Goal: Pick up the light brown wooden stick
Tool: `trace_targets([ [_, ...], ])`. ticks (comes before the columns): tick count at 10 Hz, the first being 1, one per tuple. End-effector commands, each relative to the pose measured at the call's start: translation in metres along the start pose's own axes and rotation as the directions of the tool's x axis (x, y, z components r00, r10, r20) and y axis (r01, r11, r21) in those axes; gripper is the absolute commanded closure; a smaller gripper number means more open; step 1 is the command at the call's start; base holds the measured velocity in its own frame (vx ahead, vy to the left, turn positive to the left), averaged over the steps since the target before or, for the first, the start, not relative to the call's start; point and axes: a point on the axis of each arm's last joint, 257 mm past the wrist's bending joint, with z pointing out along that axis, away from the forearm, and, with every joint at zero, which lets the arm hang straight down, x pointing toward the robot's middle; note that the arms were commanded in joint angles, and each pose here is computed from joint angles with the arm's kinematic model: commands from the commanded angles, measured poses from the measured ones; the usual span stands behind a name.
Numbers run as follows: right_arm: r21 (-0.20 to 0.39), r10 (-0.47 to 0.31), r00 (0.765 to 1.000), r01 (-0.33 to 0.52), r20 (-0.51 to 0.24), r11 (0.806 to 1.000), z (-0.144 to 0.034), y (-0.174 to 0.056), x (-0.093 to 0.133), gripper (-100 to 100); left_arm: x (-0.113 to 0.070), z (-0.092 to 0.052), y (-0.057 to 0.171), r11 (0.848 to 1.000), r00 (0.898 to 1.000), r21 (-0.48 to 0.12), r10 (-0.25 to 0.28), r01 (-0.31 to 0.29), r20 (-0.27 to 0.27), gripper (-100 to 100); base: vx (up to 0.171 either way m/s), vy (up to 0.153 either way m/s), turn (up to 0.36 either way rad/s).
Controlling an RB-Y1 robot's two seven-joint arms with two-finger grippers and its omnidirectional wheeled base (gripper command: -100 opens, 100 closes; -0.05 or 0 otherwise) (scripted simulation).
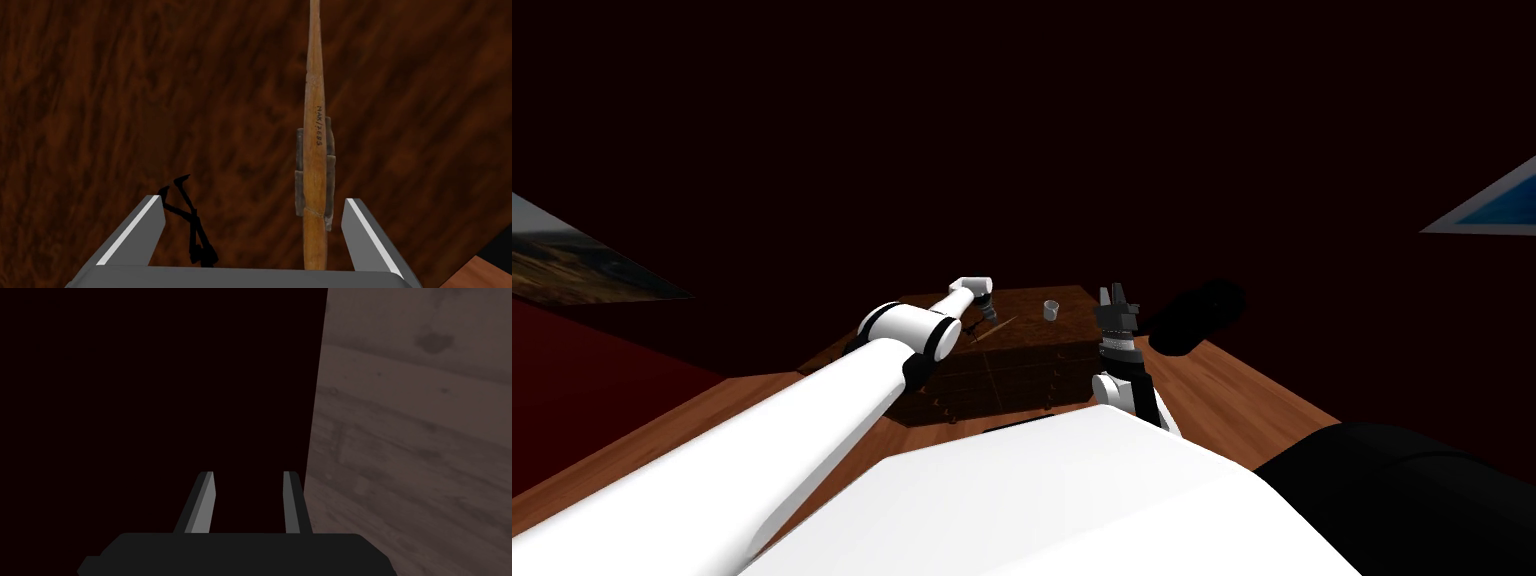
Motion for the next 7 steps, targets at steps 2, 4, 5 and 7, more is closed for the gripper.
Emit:
trace_targets([
  [2, 0.000, 0.000, 1.000, 0.000, 0.000, 1.000, 0.000, 0.000, 0.000, 0, -0.003, 0.000, 0.008, 1.000, 1.000, -0.023, -0.011, 0.011, 0.020, -100, 0.025, -0.011, -0.011],
  [4, 0.000, 0.000, 1.000, 0.000, 0.000, 1.000, 0.000, 0.000, 0.000, 0, 0.001, -0.004, 0.014, 0.999, 0.999, -0.041, -0.016, 0.018, 0.031, -100, 0.035, -0.010, -0.029],
  [5, 0.000, 0.000, 1.000, 0.000, 0.000, 1.000, 0.000, 0.000, 0.000, 0, -0.014, 0.003, 0.033, 0.995, 0.996, -0.092, -0.036, 0.043, 0.082, -100, 0.050, -0.015, -0.025],
  [7, 0.000, 0.000, 1.000, 0.000, 0.000, 1.000, 0.000, 0.000, 0.000, 0, 0.006, -0.011, 0.015, 0.999, 0.999, -0.032, -0.026, 0.027, 0.038, -100, 0.031, -0.012, -0.010],
])
